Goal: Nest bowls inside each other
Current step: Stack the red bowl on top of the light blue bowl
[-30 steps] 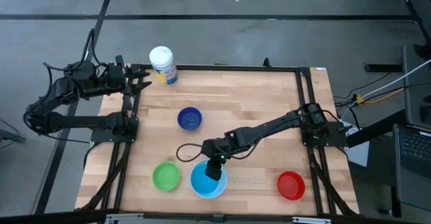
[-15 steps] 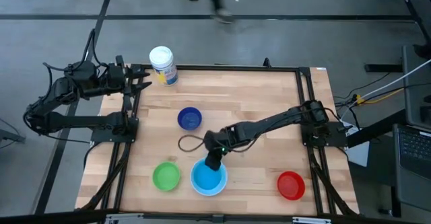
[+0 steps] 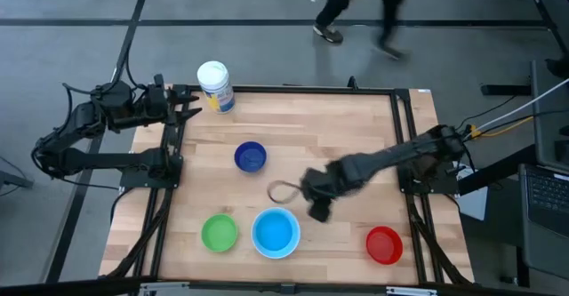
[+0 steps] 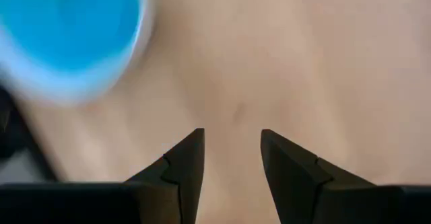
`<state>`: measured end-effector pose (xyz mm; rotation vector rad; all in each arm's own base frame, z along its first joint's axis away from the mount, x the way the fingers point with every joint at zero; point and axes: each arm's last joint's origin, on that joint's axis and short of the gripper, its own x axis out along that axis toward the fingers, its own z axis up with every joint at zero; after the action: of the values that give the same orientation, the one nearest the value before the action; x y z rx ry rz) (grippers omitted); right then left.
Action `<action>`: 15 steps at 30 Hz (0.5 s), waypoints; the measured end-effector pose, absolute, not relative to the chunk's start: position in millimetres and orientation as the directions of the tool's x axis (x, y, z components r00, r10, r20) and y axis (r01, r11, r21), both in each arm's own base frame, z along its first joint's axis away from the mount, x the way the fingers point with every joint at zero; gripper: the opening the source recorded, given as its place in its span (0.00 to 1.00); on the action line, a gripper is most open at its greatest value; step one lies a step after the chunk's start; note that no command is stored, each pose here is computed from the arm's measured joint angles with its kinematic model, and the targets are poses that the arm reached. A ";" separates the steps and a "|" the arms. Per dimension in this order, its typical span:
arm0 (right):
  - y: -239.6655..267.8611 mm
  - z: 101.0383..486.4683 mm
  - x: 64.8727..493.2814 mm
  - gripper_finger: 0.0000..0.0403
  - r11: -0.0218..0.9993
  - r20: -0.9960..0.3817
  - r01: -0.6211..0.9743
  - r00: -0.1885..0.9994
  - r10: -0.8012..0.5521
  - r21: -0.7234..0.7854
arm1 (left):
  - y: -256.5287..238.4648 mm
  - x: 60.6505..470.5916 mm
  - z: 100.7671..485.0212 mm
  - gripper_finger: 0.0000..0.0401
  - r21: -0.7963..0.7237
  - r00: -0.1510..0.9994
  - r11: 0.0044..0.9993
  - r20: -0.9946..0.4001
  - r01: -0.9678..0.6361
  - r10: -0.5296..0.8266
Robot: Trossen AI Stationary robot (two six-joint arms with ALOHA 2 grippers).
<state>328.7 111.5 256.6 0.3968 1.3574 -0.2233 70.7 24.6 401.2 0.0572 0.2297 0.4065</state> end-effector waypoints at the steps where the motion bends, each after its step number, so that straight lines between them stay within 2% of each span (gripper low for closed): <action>1: 115.7 254.2 317.4 0.37 0.914 -0.978 0.372 0.181 0.102 0.164 | 24.9 71.5 399.7 0.36 0.107 0.891 0.916 -0.214 -0.386 0.400; 4: 124.9 240.0 281.6 0.35 0.902 -0.976 0.375 0.101 0.191 0.215 | 26.0 75.0 394.3 0.36 0.109 0.888 0.916 -0.226 -0.386 0.401; 8: 127.5 233.1 243.6 0.34 0.874 -0.964 0.407 0.093 0.248 0.264 | 27.3 79.5 387.4 0.36 0.087 0.885 0.916 -0.236 -0.391 0.400; 12: 122.9 231.1 217.3 0.33 0.885 -0.968 0.393 0.072 0.242 0.250 | 27.6 80.6 387.5 0.36 0.073 0.887 0.916 -0.231 -0.395 0.400; 15: 121.8 217.0 197.8 0.32 0.899 -0.970 0.378 -0.002 0.242 0.223 | 27.8 81.4 390.7 0.36 0.063 0.894 0.915 -0.198 -0.398 0.403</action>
<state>197.8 121.8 217.0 0.4943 1.5900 -0.1140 81.4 27.8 390.7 0.0208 0.2096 0.4154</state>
